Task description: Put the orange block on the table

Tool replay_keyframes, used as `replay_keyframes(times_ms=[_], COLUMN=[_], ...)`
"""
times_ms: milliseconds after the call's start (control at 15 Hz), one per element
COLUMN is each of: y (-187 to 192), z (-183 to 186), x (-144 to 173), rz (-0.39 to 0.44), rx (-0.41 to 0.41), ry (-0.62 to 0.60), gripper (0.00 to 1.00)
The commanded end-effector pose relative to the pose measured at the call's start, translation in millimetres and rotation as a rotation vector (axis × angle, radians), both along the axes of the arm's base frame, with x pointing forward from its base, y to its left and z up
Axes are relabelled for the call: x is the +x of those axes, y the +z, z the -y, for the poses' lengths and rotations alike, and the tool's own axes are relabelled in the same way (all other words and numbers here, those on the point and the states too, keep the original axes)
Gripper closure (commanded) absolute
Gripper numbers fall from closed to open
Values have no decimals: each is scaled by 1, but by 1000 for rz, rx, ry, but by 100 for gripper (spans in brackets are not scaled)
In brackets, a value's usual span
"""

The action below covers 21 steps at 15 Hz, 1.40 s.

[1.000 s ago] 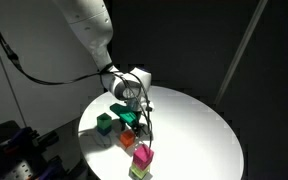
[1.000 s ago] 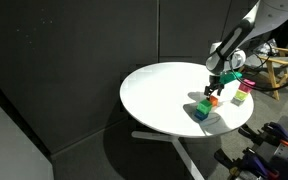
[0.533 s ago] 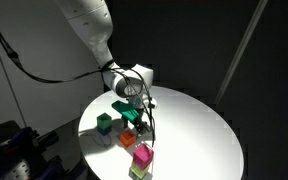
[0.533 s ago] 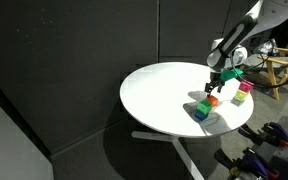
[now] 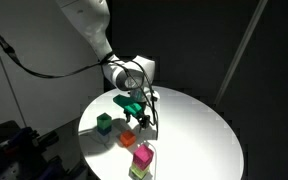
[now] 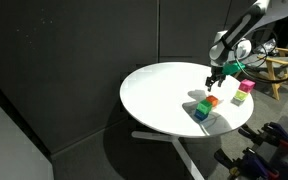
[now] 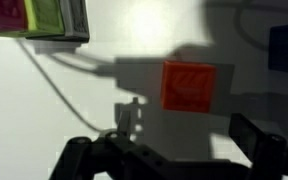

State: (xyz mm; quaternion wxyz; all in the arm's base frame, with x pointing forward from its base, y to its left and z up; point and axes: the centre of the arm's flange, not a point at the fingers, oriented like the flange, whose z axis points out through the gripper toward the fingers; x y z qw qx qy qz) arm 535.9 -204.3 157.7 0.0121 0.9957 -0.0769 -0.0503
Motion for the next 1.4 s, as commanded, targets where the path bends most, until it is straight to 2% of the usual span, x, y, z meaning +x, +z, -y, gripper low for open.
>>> replay_keyframes(times_ms=[0,667,1333], y=[26,62,82], z=[1,-9,-64], x=[-18,-45,-45], rz=[-5,-74,-84], rx=[9,-31,-86], ry=[5,7,72], gripper=[0,0,0])
